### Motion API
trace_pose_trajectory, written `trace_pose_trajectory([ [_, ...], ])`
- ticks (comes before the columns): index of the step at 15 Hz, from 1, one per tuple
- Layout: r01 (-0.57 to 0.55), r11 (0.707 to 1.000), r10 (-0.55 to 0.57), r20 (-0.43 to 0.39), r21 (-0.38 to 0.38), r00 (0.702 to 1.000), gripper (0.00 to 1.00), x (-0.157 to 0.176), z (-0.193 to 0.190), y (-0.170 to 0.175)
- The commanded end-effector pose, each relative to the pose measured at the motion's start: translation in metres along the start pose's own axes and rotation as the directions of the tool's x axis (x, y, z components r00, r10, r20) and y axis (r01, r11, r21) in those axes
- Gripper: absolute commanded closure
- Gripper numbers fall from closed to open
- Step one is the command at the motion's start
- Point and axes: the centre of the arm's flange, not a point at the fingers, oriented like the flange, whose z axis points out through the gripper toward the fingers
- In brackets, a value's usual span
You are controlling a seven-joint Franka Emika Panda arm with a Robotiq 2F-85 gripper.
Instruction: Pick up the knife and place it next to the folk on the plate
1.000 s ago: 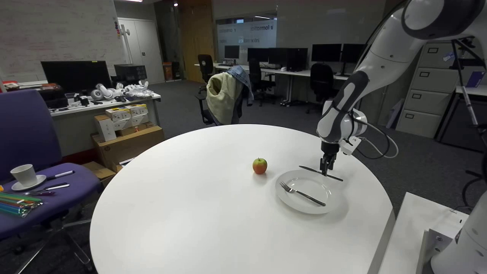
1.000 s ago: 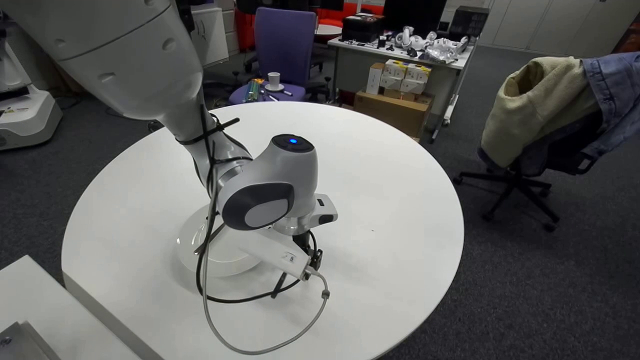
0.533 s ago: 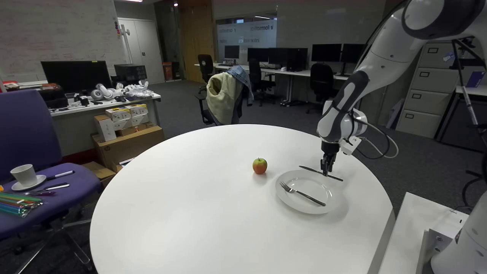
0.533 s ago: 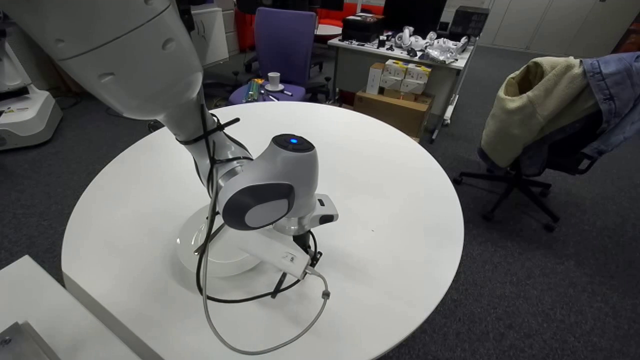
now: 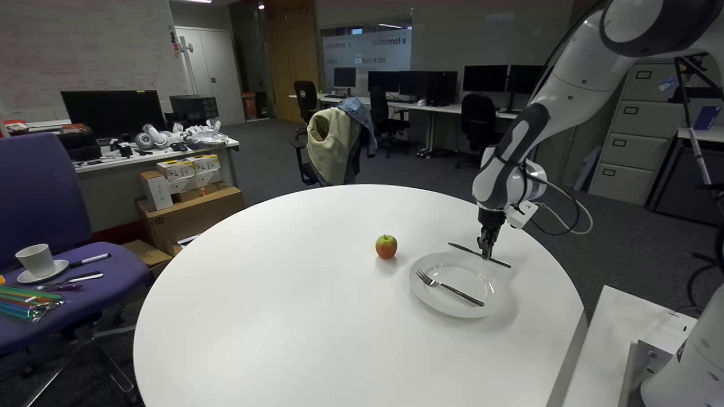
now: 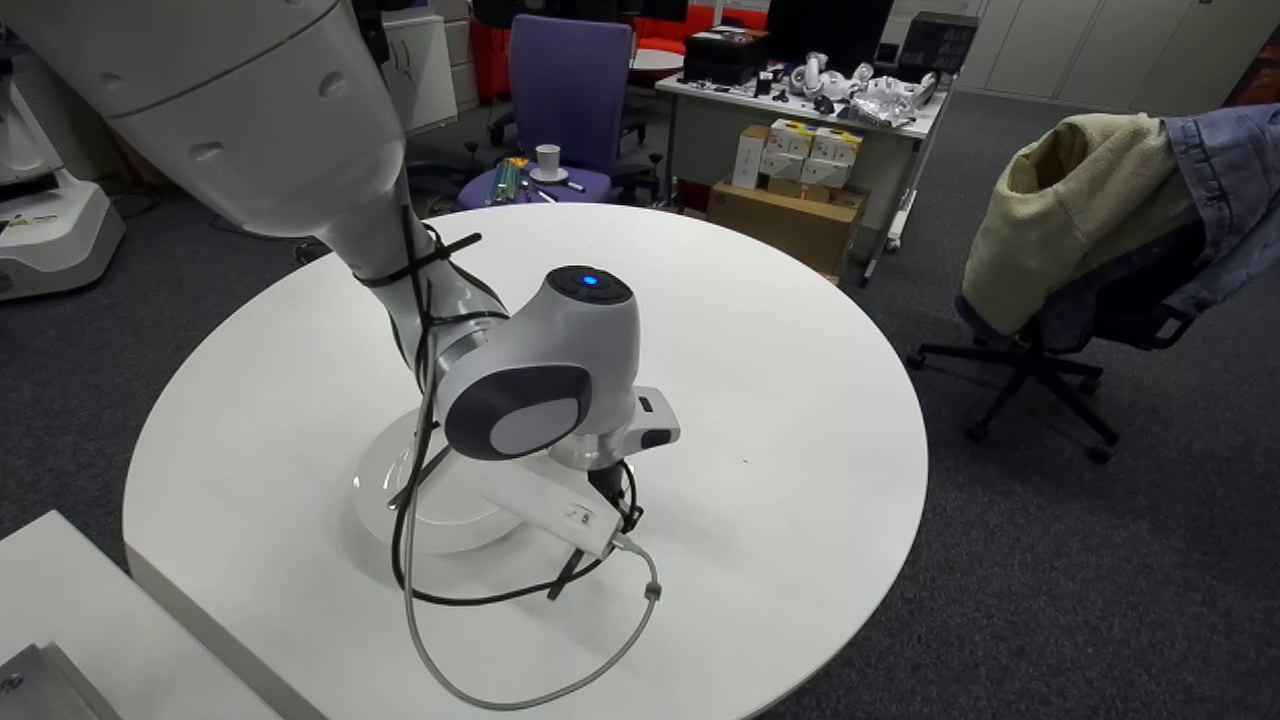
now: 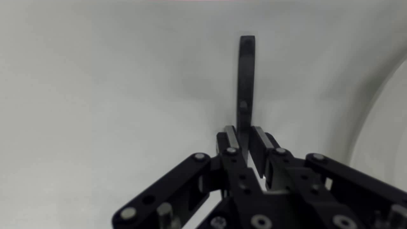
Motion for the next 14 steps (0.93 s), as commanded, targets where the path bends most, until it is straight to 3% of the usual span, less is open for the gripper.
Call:
trace_pose_trajectory([
  [1, 0.001, 1.000, 0.000, -0.032, 0.010, 0.999, 0.87, -0.0079, -0.0122, 0.0024],
  [4, -0.003, 1.000, 0.003, -0.034, 0.011, 0.999, 0.99, -0.0086, -0.0129, 0.0033],
  [13, -0.007, 1.000, 0.007, -0.045, 0.004, 0.999, 1.00, -0.0079, -0.0194, 0.0045],
  [14, -0.008, 1.000, 0.008, -0.043, -0.002, 0.999, 0.74, -0.0063, -0.0188, 0.0036],
])
